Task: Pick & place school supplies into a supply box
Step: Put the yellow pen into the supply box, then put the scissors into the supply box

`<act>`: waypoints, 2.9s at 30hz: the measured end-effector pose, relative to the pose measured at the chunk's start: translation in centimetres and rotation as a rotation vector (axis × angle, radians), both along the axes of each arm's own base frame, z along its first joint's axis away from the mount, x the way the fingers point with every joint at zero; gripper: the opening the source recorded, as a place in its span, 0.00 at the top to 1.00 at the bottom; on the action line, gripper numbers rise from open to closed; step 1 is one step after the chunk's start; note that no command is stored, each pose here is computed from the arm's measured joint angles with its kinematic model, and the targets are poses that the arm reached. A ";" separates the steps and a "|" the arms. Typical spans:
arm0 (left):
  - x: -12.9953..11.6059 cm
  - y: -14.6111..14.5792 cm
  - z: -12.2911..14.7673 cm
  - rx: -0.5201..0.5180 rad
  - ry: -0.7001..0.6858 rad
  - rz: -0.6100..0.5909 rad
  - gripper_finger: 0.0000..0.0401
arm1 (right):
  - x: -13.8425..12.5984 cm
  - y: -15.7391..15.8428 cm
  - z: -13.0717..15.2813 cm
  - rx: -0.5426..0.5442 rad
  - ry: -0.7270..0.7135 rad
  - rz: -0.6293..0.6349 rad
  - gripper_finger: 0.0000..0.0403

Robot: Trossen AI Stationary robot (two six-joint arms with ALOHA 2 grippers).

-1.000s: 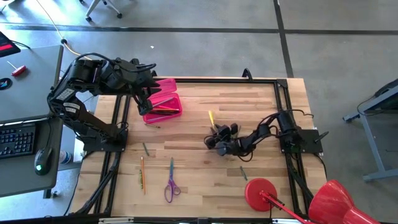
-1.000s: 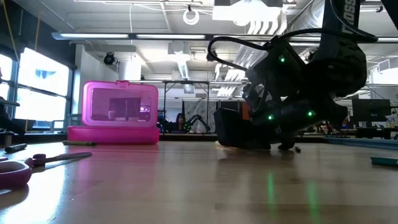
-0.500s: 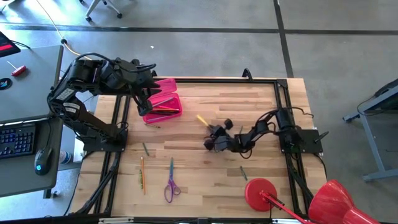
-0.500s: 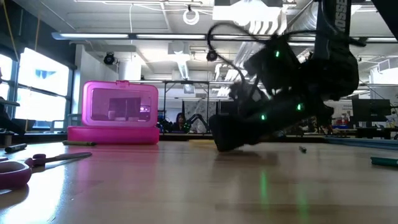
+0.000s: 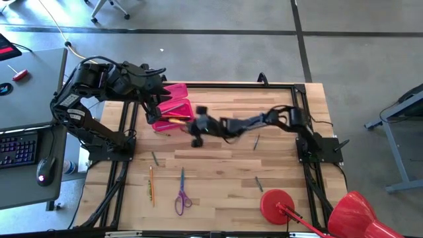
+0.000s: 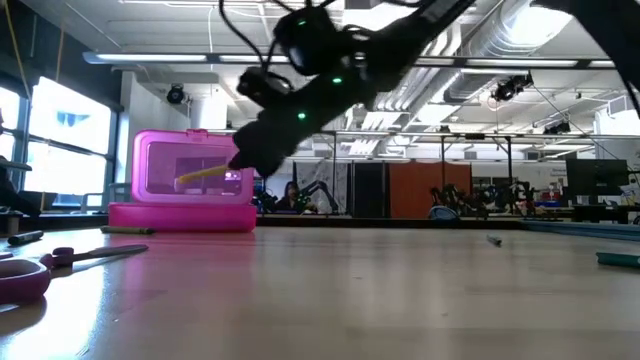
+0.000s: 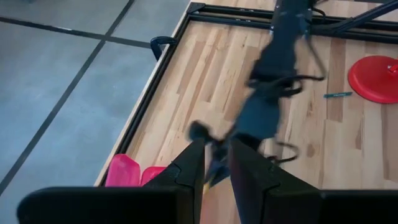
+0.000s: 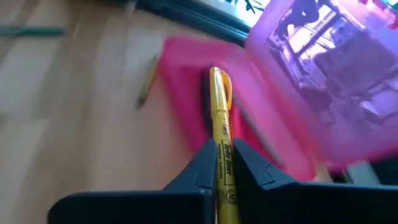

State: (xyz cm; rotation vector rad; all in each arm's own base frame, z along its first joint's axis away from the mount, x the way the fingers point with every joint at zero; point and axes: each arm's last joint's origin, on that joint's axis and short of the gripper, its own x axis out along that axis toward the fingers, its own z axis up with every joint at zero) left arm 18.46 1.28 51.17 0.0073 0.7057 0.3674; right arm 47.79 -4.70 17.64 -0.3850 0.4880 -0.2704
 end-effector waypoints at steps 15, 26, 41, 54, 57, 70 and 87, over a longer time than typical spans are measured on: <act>-0.1 -0.1 -0.2 -0.040 0.012 0.006 0.75 | 6.4 -6.5 -3.8 0.086 -0.019 -0.006 0.88; -0.3 -0.2 -1.2 -0.190 0.050 0.079 0.75 | 6.9 -5.1 -1.7 0.045 -0.051 0.016 0.74; -0.1 -1.6 -3.6 -0.239 0.128 0.112 0.75 | 4.0 10.0 3.1 0.379 0.058 1.201 0.78; 0.0 -1.6 -3.6 -0.272 0.111 0.151 0.75 | 0.6 21.1 -2.0 -0.029 0.138 1.228 0.80; 0.0 -1.6 -3.6 -0.294 0.097 0.167 0.75 | 0.7 21.1 -2.0 -0.010 0.144 1.183 0.81; 0.6 -1.7 -3.2 -0.337 0.022 0.144 0.75 | 0.6 21.4 -2.7 0.065 0.225 1.002 0.81; 1.0 -1.8 -2.9 -0.356 -0.019 0.120 0.75 | 0.9 22.4 -5.5 0.109 0.210 1.031 0.81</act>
